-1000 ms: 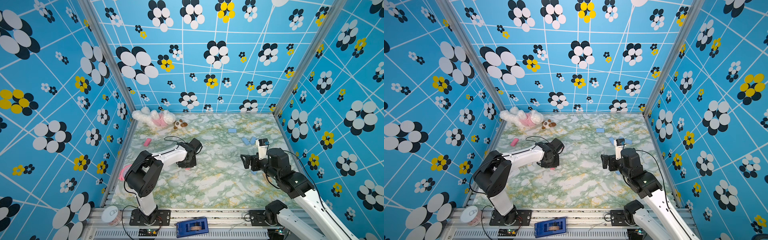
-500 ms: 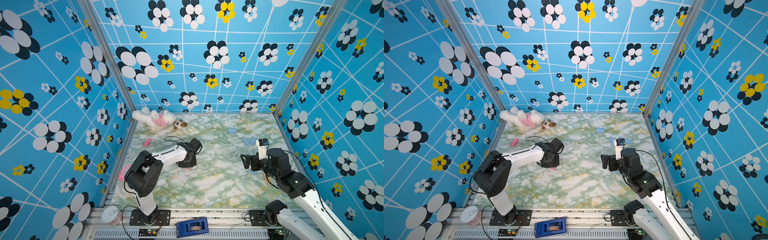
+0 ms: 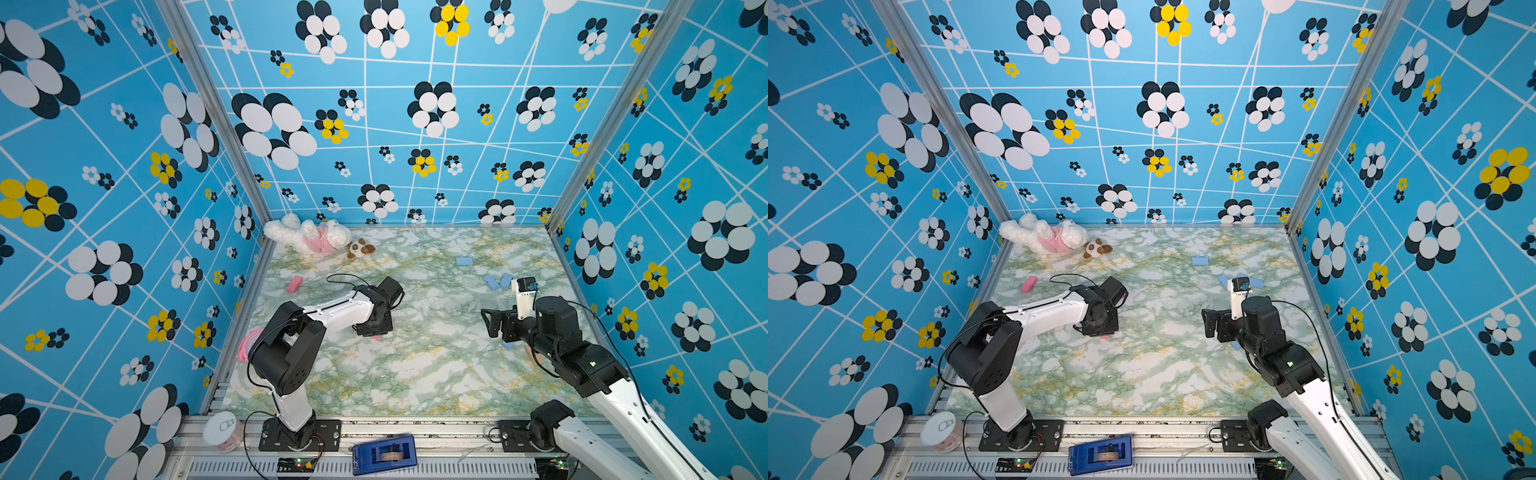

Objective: Assemble the letter t with building blocks
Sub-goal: Assemble the building block at the center of the board.

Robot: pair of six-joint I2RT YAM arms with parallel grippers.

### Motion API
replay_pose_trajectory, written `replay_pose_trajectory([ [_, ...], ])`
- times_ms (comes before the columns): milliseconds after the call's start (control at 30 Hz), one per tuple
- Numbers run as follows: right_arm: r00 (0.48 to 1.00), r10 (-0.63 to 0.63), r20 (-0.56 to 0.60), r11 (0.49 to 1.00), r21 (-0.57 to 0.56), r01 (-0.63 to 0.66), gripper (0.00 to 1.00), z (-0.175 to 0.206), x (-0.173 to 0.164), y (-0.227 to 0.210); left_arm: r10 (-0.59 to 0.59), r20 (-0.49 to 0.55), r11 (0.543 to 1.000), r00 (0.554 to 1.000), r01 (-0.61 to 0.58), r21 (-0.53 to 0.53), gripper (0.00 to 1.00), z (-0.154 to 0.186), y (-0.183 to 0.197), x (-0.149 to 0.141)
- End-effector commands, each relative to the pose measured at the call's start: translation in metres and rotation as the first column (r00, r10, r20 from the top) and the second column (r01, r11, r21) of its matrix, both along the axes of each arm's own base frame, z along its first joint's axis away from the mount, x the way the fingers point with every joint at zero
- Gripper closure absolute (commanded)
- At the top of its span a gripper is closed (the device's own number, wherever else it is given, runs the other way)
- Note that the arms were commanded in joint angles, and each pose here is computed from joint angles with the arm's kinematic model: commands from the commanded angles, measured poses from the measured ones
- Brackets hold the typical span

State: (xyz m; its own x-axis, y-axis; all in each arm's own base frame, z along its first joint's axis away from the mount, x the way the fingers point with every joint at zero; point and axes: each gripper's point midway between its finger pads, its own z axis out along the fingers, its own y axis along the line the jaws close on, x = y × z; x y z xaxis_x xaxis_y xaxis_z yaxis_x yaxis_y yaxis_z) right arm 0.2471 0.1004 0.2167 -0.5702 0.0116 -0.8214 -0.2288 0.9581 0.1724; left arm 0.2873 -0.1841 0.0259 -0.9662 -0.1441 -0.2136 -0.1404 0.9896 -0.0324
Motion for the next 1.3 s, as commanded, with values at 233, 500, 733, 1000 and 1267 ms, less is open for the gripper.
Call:
replay_pose_trajectory([
  [233, 1.000, -0.008, -0.015, 1.000, 0.002, 0.008, 0.01, -0.0077, -0.0031, -0.0009, 0.029, -0.034, 0.997, 0.999, -0.027, 0.068, 0.77, -0.0129, 0.0197, -0.0074],
  [500, 1.000, -0.009, -0.016, 1.000, 0.002, 0.009, 0.01, -0.0082, -0.0030, -0.0009, 0.040, -0.026, 0.997, 0.999, -0.038, 0.065, 0.74, -0.0128, 0.0224, -0.0067],
  [733, 1.000, -0.010, -0.014, 1.000, 0.001, 0.010, 0.01, -0.0084, -0.0030, -0.0013, 0.042, -0.025, 0.997, 0.999, -0.040, 0.059, 0.71, -0.0140, 0.0213, -0.0056],
  [1000, 1.000, -0.010, -0.016, 1.000, 0.002, 0.010, 0.01, -0.0085, -0.0035, -0.0012, 0.040, -0.021, 0.997, 0.999, -0.039, 0.065, 0.66, -0.0129, 0.0223, -0.0051],
  [1267, 1.000, -0.009, -0.013, 1.000, 0.002, 0.009, 0.01, -0.0080, -0.0030, -0.0010, 0.034, -0.003, 0.997, 0.999, -0.034, 0.065, 0.46, -0.0073, 0.0232, -0.0046],
])
